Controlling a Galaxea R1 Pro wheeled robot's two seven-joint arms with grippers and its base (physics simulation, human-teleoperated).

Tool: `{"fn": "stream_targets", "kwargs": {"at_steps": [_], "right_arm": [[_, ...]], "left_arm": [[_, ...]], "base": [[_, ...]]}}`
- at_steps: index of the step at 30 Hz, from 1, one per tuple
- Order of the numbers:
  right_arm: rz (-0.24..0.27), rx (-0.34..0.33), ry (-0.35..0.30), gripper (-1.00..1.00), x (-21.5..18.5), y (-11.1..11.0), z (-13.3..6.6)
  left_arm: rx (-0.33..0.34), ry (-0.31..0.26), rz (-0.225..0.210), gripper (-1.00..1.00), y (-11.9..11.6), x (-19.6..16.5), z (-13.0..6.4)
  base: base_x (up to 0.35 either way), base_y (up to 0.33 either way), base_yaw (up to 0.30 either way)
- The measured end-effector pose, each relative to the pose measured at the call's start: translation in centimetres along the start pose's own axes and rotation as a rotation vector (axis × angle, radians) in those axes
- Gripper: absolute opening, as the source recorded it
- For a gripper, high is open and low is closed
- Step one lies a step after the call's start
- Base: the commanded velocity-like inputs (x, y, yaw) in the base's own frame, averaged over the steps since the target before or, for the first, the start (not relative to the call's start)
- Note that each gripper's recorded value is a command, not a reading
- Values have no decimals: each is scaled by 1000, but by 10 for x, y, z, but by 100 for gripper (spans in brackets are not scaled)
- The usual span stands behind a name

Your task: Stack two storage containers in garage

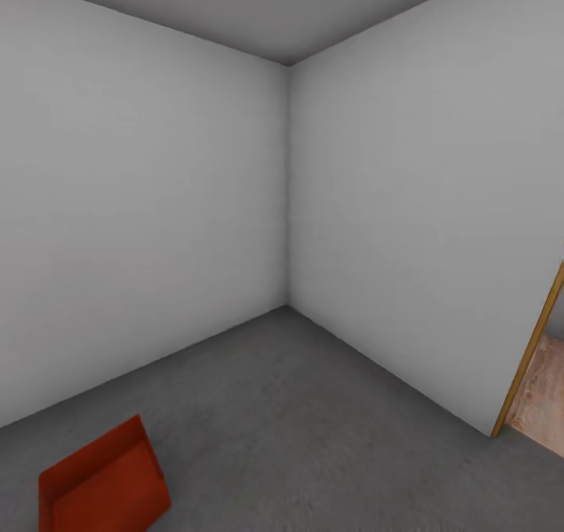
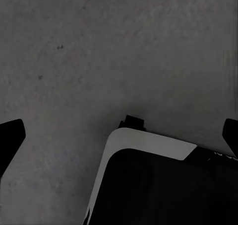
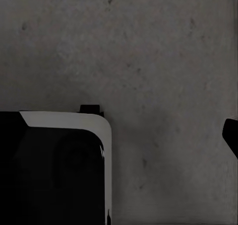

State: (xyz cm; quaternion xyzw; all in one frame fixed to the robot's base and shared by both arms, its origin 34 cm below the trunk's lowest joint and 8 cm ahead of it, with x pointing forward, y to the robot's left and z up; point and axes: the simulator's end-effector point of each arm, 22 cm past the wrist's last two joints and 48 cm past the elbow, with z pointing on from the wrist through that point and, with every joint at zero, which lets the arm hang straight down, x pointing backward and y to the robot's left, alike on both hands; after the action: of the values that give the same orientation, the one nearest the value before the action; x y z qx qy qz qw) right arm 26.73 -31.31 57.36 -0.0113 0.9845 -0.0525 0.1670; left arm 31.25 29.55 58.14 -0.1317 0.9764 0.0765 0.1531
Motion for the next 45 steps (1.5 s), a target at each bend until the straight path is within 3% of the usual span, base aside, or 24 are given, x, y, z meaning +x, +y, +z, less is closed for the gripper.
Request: {"fn": "stream_targets", "kwargs": {"at_steps": [45], "right_arm": [[0, 0, 9, 100, 3, 0, 0]], "left_arm": [[-2, 9, 2, 100, 1, 3, 1]], "base": [[0, 0, -294]]}}
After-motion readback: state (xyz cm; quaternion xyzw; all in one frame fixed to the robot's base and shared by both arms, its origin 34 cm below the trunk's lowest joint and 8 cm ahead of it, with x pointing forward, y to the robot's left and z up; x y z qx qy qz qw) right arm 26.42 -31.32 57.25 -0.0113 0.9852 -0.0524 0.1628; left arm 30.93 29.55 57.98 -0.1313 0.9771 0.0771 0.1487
